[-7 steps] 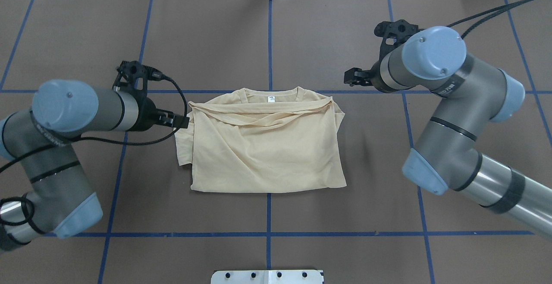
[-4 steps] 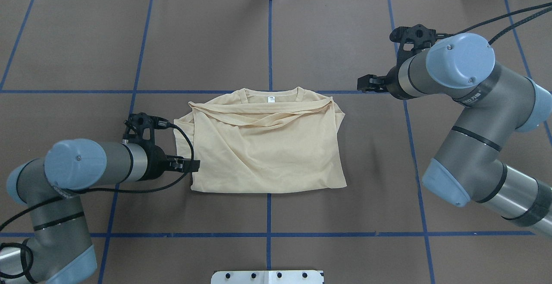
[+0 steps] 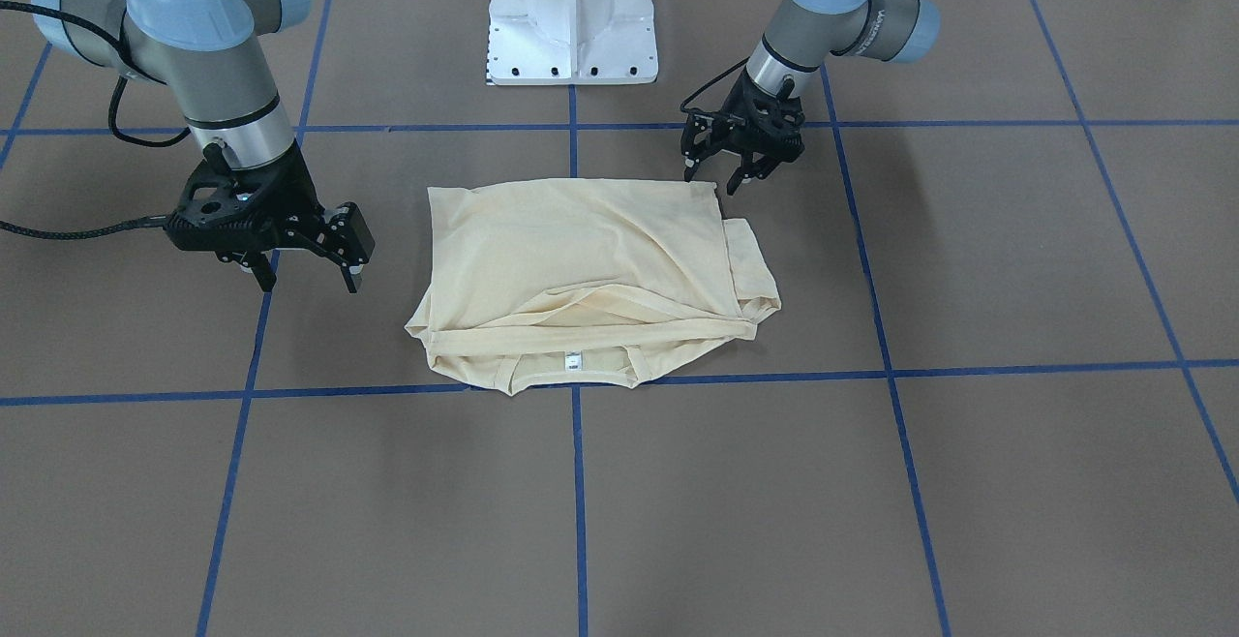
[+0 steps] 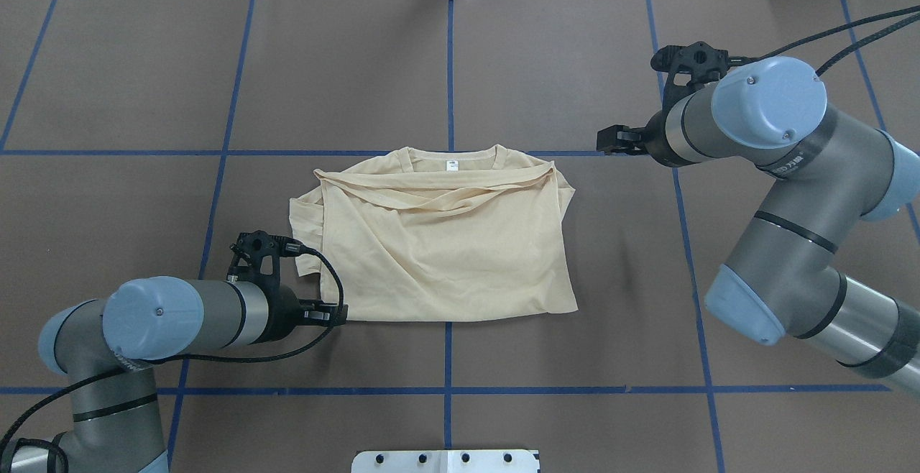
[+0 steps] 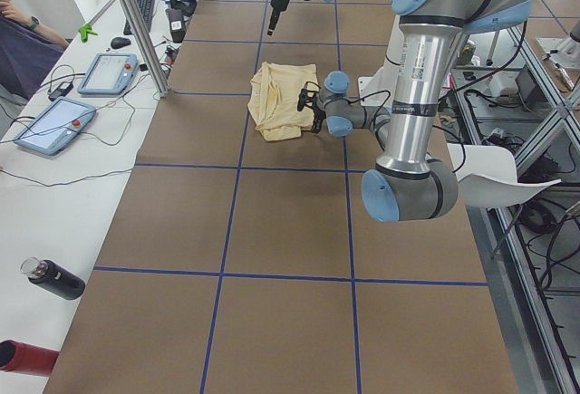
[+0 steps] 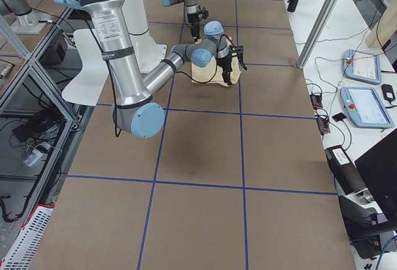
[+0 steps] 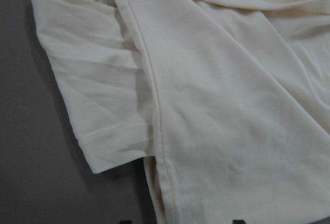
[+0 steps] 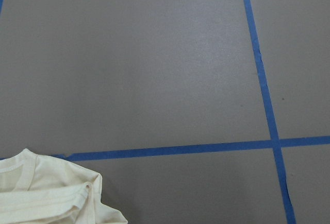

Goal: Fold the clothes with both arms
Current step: 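Lower the left gripper to the folded shirt's nearest side edge and grasp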

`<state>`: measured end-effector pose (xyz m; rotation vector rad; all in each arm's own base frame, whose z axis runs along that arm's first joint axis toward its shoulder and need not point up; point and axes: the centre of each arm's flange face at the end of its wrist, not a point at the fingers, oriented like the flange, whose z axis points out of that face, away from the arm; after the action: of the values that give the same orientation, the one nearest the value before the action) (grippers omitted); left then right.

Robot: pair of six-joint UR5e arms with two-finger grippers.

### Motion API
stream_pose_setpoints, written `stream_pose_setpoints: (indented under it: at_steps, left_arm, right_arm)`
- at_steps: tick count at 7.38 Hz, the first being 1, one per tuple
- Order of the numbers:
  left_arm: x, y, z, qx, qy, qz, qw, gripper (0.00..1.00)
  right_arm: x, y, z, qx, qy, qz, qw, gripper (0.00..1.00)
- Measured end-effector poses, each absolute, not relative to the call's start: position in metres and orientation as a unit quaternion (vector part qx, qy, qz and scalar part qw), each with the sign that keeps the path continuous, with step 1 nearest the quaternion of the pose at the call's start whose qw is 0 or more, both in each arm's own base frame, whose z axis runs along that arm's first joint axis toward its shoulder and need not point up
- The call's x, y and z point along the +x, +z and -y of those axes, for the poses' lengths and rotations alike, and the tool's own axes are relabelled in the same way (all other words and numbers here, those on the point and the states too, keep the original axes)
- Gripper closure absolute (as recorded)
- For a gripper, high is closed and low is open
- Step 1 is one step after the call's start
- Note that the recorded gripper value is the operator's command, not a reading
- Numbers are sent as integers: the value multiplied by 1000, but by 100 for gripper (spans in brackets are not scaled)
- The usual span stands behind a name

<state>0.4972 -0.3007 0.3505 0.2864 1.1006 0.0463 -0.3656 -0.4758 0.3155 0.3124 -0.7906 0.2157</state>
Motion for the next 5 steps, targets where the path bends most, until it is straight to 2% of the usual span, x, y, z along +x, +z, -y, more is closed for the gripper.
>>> stream_pose_setpoints:
  at_steps: [3, 4, 5]
  left_arm:
    - [503, 350, 297, 133, 26, -522, 842, 77]
    - [503, 350, 296, 133, 26, -522, 842, 100]
    - [503, 350, 296, 133, 27, -521, 843, 100]
  right_arm:
    - [-367, 316, 476, 151, 106, 382, 905, 0]
    - [-367, 316, 476, 150, 107, 382, 906, 0]
    - [-367, 317, 476, 150, 109, 382, 906, 0]
